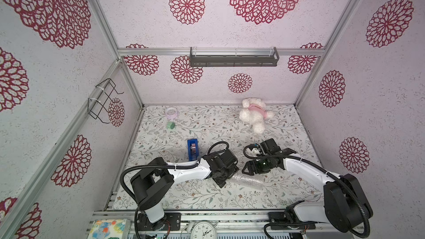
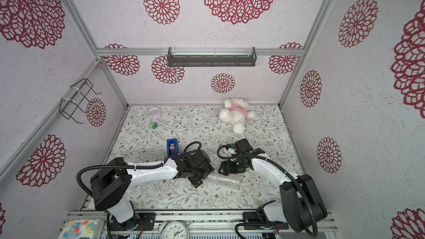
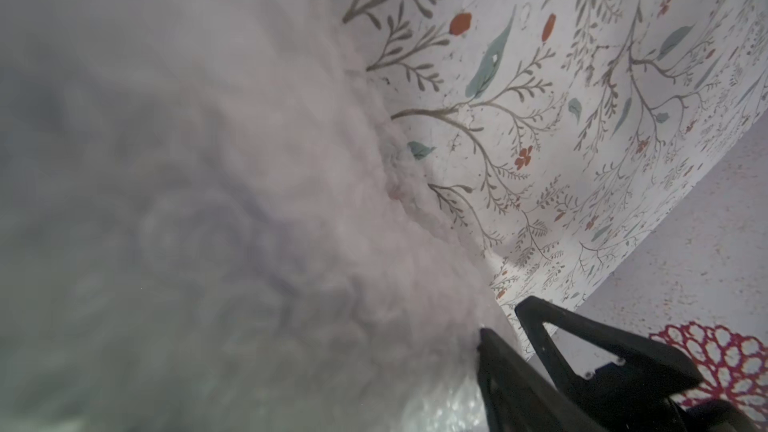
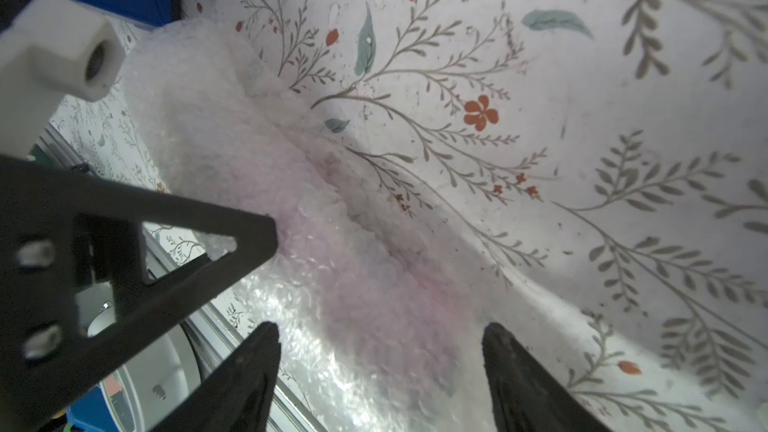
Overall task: Wrap wine bottles in bubble wrap
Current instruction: Wrap the wine bottle in bubble wrap.
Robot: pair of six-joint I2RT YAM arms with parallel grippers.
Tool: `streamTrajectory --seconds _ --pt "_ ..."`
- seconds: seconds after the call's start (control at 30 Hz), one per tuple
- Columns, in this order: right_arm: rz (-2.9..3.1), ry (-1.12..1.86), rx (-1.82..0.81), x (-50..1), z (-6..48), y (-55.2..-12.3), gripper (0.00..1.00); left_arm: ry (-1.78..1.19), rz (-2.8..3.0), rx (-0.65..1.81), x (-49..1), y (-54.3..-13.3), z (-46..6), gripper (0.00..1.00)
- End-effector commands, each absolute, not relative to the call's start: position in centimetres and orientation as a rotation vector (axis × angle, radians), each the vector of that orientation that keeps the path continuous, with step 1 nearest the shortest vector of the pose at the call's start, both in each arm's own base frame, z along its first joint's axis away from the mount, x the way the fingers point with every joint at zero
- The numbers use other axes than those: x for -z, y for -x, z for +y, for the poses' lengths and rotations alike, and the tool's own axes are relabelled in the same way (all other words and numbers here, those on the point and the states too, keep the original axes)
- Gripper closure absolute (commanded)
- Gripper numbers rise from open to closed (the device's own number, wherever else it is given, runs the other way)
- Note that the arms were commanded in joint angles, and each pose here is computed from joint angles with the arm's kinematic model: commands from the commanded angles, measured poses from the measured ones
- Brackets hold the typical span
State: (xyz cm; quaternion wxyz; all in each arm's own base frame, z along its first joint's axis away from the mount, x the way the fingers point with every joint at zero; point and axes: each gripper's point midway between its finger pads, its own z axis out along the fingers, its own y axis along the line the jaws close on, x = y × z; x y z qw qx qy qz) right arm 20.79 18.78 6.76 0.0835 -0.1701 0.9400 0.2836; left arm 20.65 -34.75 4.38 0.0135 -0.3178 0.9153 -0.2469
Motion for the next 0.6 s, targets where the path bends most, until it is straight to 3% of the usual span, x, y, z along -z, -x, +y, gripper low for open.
streamTrajectory --seconds 0.0,0.23,0.57 --pt "2.801 0.541 -0.912 -6.6 19.2 -19.6 0.29 1.010 2.790 0.825 -5.2 -23.2 -35.7 0.22" --pt "2.782 0.462 -0.964 -5.9 19.6 -19.2 0.38 0.879 2.788 0.774 -4.4 -27.7 -35.6 0.35" --pt "2.713 0.297 -0.963 -5.3 20.8 -23.0 0.46 0.662 2.862 0.714 -2.1 -33.8 -35.5 0.38"
